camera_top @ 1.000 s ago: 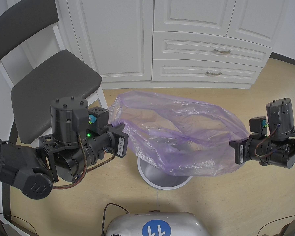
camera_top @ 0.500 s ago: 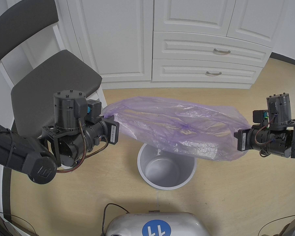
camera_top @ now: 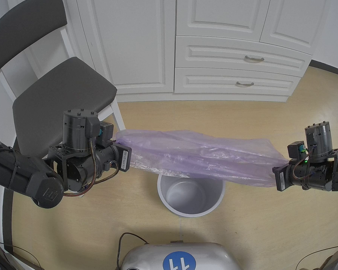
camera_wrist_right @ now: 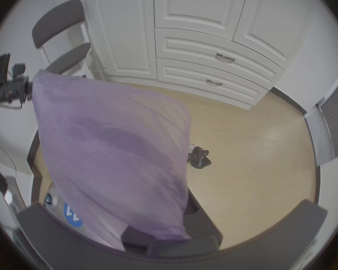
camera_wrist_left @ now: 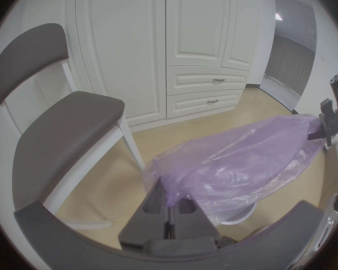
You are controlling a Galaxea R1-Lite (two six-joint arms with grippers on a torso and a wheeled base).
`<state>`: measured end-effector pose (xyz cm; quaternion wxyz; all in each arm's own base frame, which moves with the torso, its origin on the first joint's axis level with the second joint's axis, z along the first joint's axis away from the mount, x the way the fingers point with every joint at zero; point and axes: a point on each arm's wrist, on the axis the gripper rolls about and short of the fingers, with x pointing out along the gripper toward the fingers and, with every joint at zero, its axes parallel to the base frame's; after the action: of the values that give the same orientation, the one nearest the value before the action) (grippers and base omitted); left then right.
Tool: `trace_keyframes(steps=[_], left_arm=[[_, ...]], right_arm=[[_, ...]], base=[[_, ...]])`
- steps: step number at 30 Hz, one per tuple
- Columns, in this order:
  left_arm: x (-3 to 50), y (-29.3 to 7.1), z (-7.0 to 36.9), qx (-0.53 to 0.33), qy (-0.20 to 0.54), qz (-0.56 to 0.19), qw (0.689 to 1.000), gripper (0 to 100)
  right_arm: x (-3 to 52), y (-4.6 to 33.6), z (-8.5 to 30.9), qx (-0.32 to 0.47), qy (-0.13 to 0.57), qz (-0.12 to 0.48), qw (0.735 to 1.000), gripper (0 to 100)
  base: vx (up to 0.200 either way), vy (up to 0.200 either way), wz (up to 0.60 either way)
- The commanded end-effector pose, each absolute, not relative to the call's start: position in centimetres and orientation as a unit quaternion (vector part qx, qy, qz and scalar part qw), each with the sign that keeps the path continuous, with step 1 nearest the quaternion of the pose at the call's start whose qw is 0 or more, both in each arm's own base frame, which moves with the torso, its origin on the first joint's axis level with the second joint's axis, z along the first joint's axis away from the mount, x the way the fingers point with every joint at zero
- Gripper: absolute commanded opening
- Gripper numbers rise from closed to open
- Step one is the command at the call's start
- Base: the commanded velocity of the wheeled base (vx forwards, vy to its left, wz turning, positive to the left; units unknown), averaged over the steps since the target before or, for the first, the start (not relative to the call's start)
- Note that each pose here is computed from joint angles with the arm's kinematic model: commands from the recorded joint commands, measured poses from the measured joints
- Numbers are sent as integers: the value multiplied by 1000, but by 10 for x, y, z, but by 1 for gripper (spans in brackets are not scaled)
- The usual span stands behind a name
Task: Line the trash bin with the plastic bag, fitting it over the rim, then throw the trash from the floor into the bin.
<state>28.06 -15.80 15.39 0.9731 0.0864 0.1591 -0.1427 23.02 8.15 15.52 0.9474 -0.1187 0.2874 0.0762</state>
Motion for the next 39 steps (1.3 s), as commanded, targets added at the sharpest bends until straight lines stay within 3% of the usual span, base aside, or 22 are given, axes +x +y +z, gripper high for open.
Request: trace_keyframes(steps=[1,10,18,22,25,32,39], left_arm=[[284,-149,150,104,166,-139,971,0],[285,-140,142,127,194,-148,961,0],[282,-144,140,129,190,-158,960,0],[273,-160,129,139,200,-190,951,0],[261,-176,118,152,176,-233,944,0],[250,-187,99,174,106,-282,937,0],[240,-202,98,165,82,-308,933,0]], right_arm=[[222,73,145,-150,305,76,937,0],[215,66,131,-211,327,88,917,0],[217,67,135,-206,309,87,925,0],[211,70,128,-204,286,117,929,0],[206,71,119,-234,236,168,928,0],[208,81,104,-251,193,196,928,0],[215,118,91,-181,168,238,939,0]], base=[[0,0,0],[0,0,0],[0,0,0],[0,0,0],[0,0,0],[0,0,0],[0,0,0]])
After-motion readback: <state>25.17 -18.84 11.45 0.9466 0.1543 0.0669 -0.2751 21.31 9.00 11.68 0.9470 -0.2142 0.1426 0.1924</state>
